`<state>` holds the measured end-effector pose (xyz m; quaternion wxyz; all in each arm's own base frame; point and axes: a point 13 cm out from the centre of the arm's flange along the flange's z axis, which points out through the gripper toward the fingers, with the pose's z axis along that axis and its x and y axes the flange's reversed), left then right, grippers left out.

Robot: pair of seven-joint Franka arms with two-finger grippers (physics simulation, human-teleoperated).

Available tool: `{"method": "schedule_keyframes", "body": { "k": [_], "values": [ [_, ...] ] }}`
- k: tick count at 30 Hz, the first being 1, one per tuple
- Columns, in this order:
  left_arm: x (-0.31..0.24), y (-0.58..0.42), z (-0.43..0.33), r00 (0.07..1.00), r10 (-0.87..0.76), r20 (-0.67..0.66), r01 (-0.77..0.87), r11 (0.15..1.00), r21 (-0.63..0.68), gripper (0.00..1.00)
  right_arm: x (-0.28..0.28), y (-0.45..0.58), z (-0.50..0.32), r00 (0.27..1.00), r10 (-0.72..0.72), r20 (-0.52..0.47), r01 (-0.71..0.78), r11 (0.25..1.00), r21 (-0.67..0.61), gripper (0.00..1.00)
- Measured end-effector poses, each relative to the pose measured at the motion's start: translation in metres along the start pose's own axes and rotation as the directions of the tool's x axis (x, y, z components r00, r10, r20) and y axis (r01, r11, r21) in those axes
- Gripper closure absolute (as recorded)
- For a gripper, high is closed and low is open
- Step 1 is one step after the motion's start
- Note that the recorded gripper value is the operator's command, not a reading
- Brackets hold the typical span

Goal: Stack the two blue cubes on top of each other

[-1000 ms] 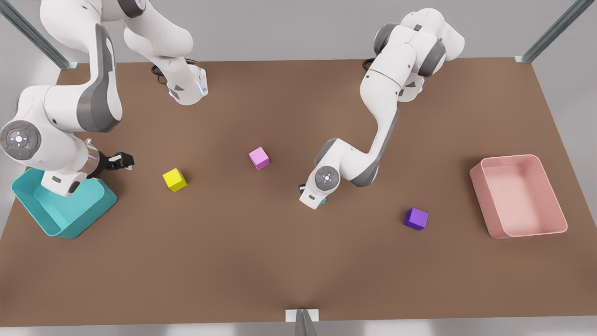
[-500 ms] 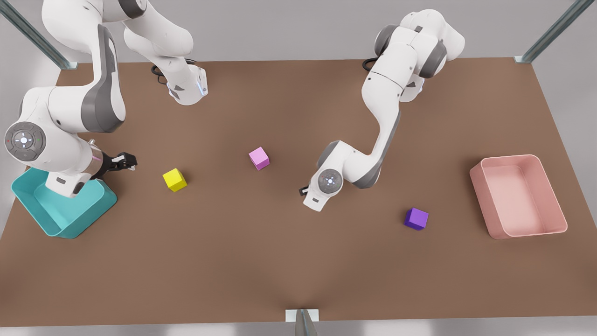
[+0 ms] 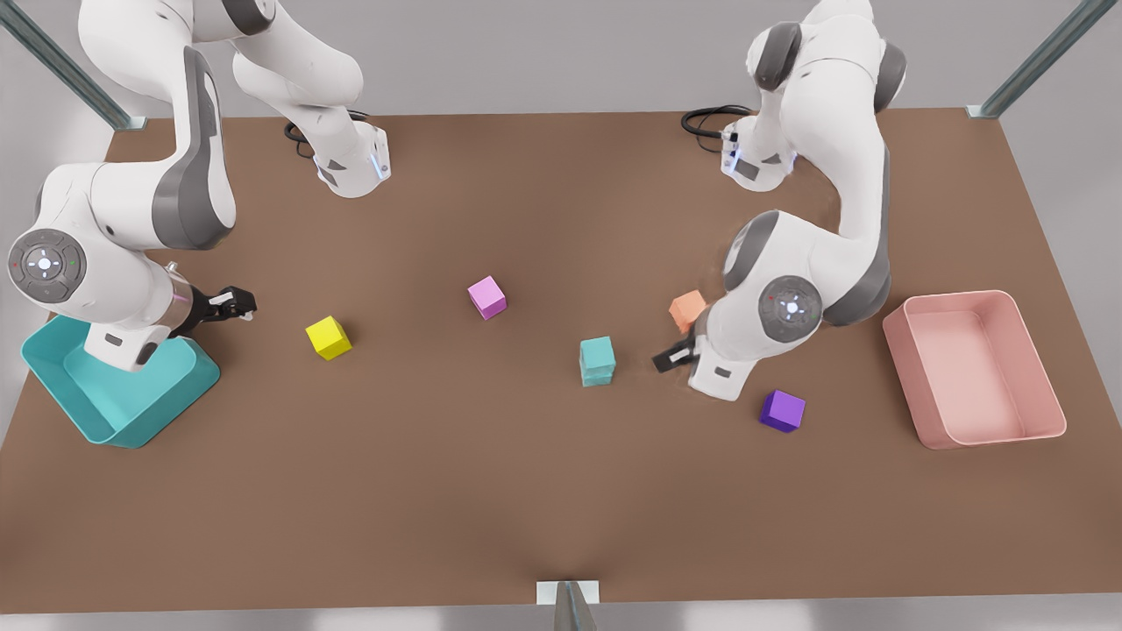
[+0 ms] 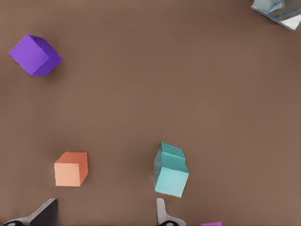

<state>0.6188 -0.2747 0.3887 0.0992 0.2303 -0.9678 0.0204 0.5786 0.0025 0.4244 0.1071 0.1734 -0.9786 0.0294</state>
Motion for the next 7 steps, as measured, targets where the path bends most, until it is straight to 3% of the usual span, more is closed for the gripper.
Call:
{"method": "schedule_keyframes", "body": {
  "k": [2,4,7],
  "values": [
    [-0.023,0.085,-0.037,1.0,-0.027,0.002,0.027,0.998,-0.061,0.0,0.0,0.0,0.0,1.0,0.0,0.0,0.0,1.0,0.0,0.0],
    [-0.009,0.169,-0.043,1.0,-0.022,-0.017,0.02,0.993,-0.115,0.0,0.0,-0.001,0.0,1.0,0.0,0.0,0.0,1.0,0.001,0.0],
    [-0.001,0.204,-0.058,0.999,0.052,0.014,-0.05,0.989,-0.139,0.0,0.0,-0.001,0.0,1.0,0.0,0.0,0.0,1.0,0.004,0.0]
  ]
}}
